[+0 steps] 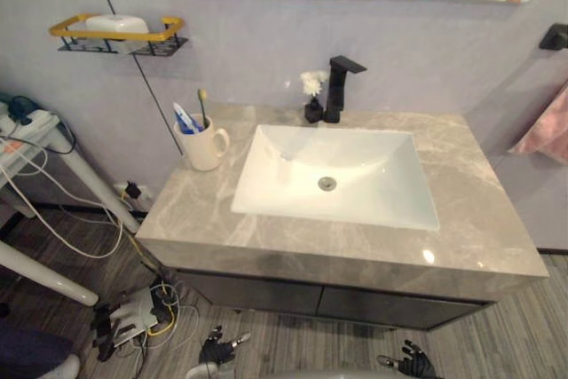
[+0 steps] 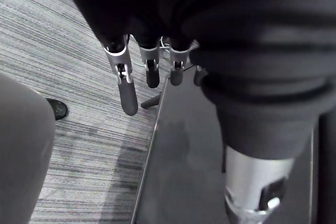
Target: Organize washtable
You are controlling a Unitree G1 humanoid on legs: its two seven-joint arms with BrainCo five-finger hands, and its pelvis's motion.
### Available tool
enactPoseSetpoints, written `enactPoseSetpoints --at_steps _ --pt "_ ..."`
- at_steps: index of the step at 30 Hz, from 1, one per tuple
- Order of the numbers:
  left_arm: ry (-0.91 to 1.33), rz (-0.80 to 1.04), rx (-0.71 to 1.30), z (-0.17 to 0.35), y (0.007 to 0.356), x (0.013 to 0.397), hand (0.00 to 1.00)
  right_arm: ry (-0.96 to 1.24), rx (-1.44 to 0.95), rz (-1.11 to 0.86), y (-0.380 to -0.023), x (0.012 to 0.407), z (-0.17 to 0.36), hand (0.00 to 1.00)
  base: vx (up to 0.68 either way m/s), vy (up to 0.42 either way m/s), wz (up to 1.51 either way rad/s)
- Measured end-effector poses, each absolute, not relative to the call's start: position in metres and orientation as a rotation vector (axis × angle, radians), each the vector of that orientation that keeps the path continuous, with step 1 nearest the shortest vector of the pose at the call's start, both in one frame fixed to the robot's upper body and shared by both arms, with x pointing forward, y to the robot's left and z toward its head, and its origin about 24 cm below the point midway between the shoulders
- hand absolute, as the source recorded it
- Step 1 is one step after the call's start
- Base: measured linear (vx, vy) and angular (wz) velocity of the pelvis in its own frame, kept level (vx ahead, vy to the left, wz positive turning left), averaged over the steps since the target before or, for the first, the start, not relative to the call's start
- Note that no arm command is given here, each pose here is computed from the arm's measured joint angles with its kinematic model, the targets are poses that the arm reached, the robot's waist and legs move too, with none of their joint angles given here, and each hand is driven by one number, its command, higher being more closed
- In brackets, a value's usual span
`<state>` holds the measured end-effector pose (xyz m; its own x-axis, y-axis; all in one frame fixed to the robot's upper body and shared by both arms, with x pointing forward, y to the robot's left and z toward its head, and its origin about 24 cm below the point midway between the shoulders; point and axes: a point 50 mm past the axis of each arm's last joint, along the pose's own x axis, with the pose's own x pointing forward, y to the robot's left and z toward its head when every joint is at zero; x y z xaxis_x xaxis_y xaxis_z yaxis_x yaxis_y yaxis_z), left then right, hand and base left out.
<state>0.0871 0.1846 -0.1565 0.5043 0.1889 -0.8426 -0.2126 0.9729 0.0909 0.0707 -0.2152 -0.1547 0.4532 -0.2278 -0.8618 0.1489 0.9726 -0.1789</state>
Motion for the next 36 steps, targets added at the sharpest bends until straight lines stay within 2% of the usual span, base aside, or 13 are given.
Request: enactPoseSetpoints --at_steps 13,16,29,33,36 --pt "0.968 0.204 0.004 -0.152 0.185 0.1 0.0 1.06 -0.135 -0.167 -0.215 0.087 -0.153 0.0 -0.01 0.032 0.04" --pt "0.937 0.21 0.024 -0.148 0.193 0.108 0.0 1.061 -0.112 -0.135 -0.2 0.088 -0.156 0.0 -0.01 -0.126 1.19" --pt "0.866 0.248 -0.004 -0.138 0.189 0.123 0.0 1.054 -0.094 -0.155 -0.199 0.085 -0.152 0.0 0.04 -0.07 1.13" --pt "0.87 0.195 0.034 -0.138 0.184 0.125 0.0 1.006 -0.109 -0.167 -0.204 0.095 -0.147 0.0 -0.13 0.059 0.76" --pt "0.9 0.186 0.075 -0.14 0.193 0.123 0.0 0.973 -0.073 -0.163 -0.188 0.105 -0.146 0.0 -0.09 0.066 0.63"
